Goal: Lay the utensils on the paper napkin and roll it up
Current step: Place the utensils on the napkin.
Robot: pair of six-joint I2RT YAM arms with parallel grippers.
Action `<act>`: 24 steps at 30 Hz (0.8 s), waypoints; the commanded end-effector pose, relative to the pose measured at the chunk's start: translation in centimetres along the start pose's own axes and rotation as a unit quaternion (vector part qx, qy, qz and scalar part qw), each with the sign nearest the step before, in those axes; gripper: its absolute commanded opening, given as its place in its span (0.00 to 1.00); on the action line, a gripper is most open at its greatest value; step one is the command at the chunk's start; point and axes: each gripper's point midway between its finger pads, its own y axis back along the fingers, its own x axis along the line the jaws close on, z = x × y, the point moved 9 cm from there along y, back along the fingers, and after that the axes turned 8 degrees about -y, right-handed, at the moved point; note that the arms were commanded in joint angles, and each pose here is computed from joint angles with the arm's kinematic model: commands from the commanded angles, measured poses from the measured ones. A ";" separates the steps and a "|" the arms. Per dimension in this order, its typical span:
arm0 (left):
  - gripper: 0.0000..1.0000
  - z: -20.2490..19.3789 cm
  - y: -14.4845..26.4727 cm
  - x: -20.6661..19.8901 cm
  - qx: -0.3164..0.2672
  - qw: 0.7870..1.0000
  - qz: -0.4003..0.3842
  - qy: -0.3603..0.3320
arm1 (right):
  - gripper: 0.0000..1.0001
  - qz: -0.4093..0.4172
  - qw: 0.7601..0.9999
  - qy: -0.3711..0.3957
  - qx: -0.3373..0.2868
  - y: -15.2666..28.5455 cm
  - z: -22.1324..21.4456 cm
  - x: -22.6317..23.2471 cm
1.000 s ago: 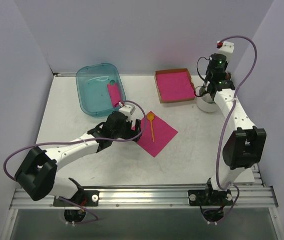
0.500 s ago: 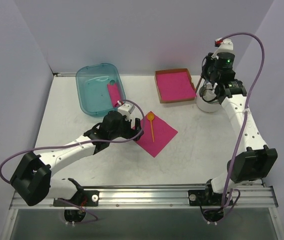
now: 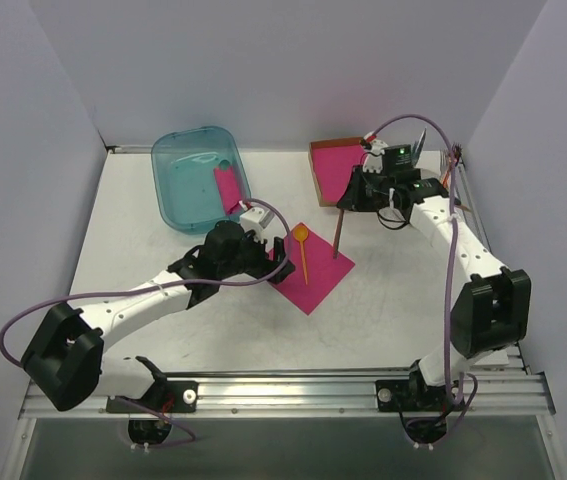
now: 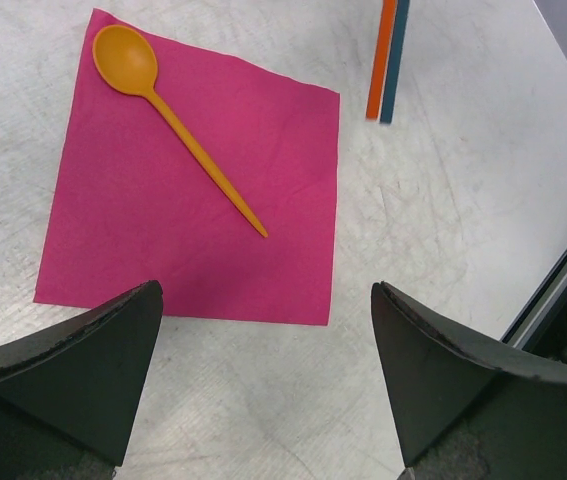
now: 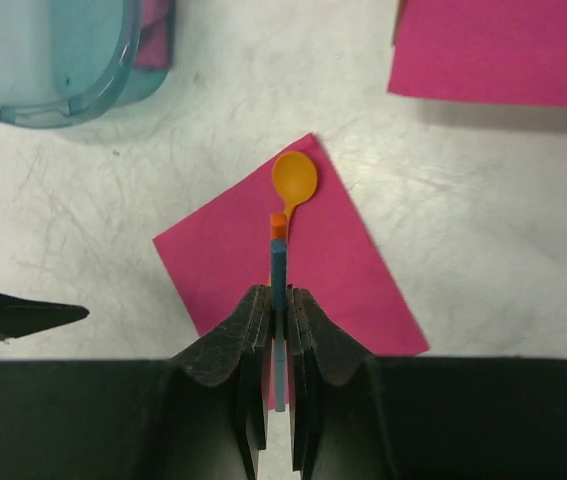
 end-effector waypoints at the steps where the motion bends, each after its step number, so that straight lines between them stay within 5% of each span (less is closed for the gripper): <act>1: 0.94 1.3 -0.3 -0.3 -0.027 1.000 -0.014 0.008 | 0.00 0.053 0.997 -0.015 0.059 -2.0 -2.1 1.4; 12: 0.94 -0.2 -0.3 3.5 0.003 0.994 0.084 0.074 | 0.00 0.031 0.985 -0.018 0.169 -7.6 -4.8 2.0; 24: 0.94 -0.9 -1.3 3.7 0.024 0.994 0.074 0.078 | 0.00 -0.017 0.974 -0.011 0.224 -11.7 -6.2 2.0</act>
